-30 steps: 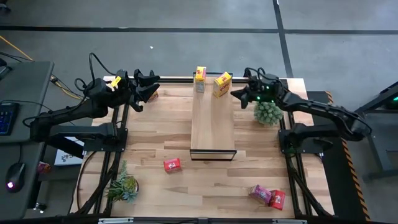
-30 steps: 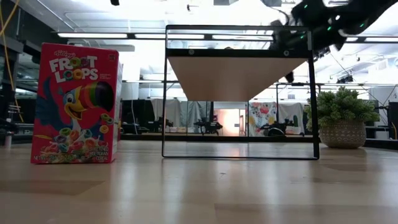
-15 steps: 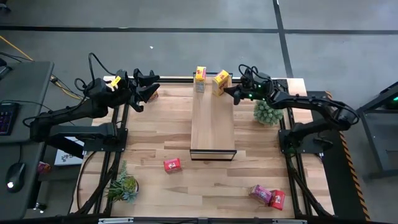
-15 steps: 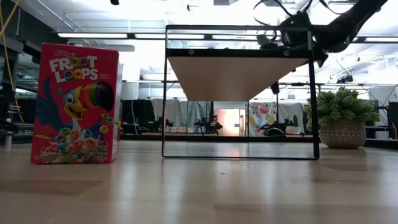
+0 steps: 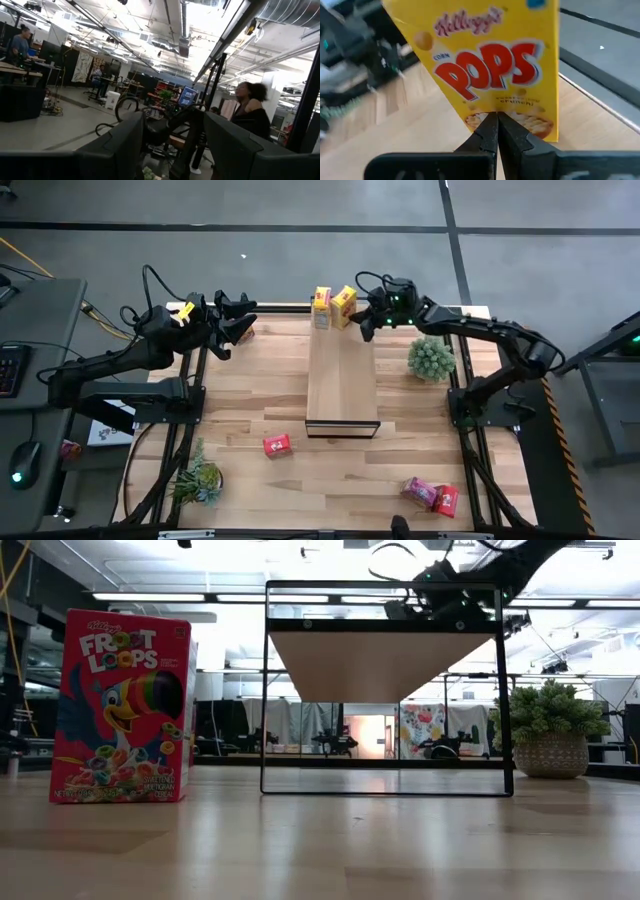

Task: Stack cereal on shelf
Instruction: Align the yellow cereal box with the other yellow cereal box on the shelf

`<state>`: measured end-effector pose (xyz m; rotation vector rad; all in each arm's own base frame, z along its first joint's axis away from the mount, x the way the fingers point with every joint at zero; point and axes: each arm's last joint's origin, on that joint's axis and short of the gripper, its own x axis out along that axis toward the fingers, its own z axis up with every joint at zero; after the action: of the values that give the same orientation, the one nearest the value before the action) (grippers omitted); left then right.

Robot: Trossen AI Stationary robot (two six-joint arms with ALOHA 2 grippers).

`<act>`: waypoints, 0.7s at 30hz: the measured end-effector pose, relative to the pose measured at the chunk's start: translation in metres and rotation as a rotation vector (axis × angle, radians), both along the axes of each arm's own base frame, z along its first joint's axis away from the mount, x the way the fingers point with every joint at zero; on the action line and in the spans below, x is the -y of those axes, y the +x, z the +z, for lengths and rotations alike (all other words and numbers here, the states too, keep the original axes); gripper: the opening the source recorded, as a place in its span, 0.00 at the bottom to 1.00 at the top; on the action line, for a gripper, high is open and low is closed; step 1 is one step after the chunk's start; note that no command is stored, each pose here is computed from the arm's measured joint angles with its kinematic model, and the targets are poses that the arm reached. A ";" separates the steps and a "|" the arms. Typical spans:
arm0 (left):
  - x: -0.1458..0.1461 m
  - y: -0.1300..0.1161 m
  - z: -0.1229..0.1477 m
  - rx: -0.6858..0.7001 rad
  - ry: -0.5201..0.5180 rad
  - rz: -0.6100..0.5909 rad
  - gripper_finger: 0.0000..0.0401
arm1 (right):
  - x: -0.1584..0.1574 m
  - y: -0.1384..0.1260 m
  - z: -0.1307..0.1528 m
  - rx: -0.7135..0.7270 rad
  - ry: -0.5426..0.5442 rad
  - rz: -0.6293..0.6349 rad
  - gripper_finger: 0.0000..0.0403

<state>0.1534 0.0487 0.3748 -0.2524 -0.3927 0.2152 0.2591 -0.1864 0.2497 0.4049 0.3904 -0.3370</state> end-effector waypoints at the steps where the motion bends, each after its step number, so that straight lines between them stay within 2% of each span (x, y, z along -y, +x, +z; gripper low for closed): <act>1: 0.000 0.000 0.000 0.000 0.000 0.000 0.50 | 0.000 0.000 0.004 -0.025 -0.012 0.013 0.00; 7: 0.000 0.000 0.000 0.001 -0.003 0.008 0.50 | 0.002 -0.001 0.018 -0.173 -0.095 0.017 0.00; 11: -0.005 0.006 -0.004 -0.016 -0.033 0.087 0.50 | 0.004 -0.002 0.021 -0.196 -0.149 -0.015 0.00; 17: -0.029 0.037 -0.034 -0.168 -0.209 0.278 0.50 | 0.004 -0.002 0.021 -0.203 -0.139 -0.012 0.00; 21: -0.056 0.061 -0.068 -0.323 -0.308 0.305 0.47 | 0.004 -0.002 0.021 -0.201 -0.133 -0.014 0.00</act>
<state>0.2139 0.1046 0.3072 -0.4536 -0.0731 0.6103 0.2570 -0.1902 0.2704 0.2438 0.5587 -0.4168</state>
